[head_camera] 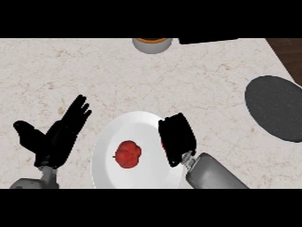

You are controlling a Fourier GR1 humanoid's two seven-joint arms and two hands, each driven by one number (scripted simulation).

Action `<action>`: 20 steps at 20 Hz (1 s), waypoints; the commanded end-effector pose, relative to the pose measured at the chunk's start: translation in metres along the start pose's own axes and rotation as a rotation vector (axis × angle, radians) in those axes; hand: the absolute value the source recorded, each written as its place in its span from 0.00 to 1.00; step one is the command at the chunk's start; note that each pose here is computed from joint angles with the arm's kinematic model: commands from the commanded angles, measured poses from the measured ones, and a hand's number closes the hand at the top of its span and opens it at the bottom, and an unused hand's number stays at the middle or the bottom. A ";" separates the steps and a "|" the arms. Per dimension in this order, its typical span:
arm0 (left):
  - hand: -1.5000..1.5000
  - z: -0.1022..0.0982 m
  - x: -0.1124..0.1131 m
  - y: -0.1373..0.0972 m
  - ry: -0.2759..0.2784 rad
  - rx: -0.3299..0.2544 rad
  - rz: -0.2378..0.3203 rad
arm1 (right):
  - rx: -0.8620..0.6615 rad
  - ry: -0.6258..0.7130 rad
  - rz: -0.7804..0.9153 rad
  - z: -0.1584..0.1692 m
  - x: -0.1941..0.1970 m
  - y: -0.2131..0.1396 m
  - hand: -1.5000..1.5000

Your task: Pick the tomato from the plate and place it in the pan

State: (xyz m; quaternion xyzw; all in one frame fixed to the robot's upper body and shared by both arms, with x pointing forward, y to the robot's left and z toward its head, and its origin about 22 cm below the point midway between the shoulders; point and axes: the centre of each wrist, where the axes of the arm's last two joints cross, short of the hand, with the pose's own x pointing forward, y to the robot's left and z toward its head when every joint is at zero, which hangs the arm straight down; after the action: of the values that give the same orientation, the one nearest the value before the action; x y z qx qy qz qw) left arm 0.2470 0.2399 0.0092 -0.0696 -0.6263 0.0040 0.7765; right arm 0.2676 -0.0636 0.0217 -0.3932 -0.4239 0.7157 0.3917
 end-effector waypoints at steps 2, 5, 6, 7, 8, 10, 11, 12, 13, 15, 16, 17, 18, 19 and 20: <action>0.50 0.010 -0.002 0.012 0.014 0.038 0.002 | -0.099 0.339 -0.361 0.031 -0.044 0.011 1.00; 0.50 0.010 -0.008 0.001 0.016 -0.012 0.006 | -0.340 0.423 -0.411 0.061 -0.049 -0.019 1.00; 0.50 0.009 0.007 0.000 0.020 -0.010 -0.003 | -0.399 0.425 -0.427 0.074 -0.052 -0.016 1.00; 0.50 0.010 -0.009 -0.007 0.017 -0.011 -0.006 | -0.435 0.420 -0.489 0.090 -0.047 -0.022 1.00; 0.50 0.012 -0.009 -0.010 0.016 -0.015 0.003 | -0.511 0.454 -0.523 0.098 -0.061 -0.034 1.00; 0.50 0.005 -0.007 -0.006 0.023 -0.029 -0.004 | -0.555 0.474 -0.623 0.125 -0.056 -0.039 1.00; 0.50 0.007 0.006 -0.002 -0.002 -0.036 -0.002 | -0.584 0.479 -0.661 0.142 -0.057 -0.037 1.00; 0.50 0.011 0.001 0.001 0.007 -0.040 -0.015 | -0.638 0.479 -0.717 0.149 -0.068 -0.044 1.00; 0.50 0.007 -0.006 -0.013 0.011 -0.056 -0.014 | -0.658 0.484 -0.775 0.156 -0.072 -0.040 1.00; 0.50 0.000 -0.003 -0.013 0.002 -0.053 -0.015 | -0.677 0.483 -0.879 0.178 -0.069 -0.039 1.00; 0.50 -0.004 0.014 -0.009 -0.012 -0.081 -0.011 | -0.724 0.491 -0.904 0.173 -0.081 -0.041 1.00; 0.50 -0.002 0.001 -0.016 0.005 -0.069 -0.031 | -0.712 0.511 -0.893 0.197 -0.085 -0.035 1.00; 0.50 -0.008 0.003 -0.001 0.022 -0.063 -0.006 | -0.719 0.540 -0.899 0.193 -0.097 -0.024 1.00; 0.50 -0.015 -0.005 -0.029 -0.003 -0.091 -0.013 | -0.712 0.519 -0.978 0.179 -0.091 -0.028 1.00; 0.50 -0.005 0.012 -0.017 -0.009 -0.101 -0.016 | -0.735 0.546 -0.999 0.182 -0.105 -0.018 1.00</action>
State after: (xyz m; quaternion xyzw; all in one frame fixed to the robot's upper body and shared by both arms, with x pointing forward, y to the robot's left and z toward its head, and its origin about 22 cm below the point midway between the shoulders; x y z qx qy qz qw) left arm 0.2502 0.2263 0.0123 -0.0930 -0.6257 -0.0231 0.7741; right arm 0.1544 -0.1822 0.1246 -0.4381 -0.6453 0.1949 0.5947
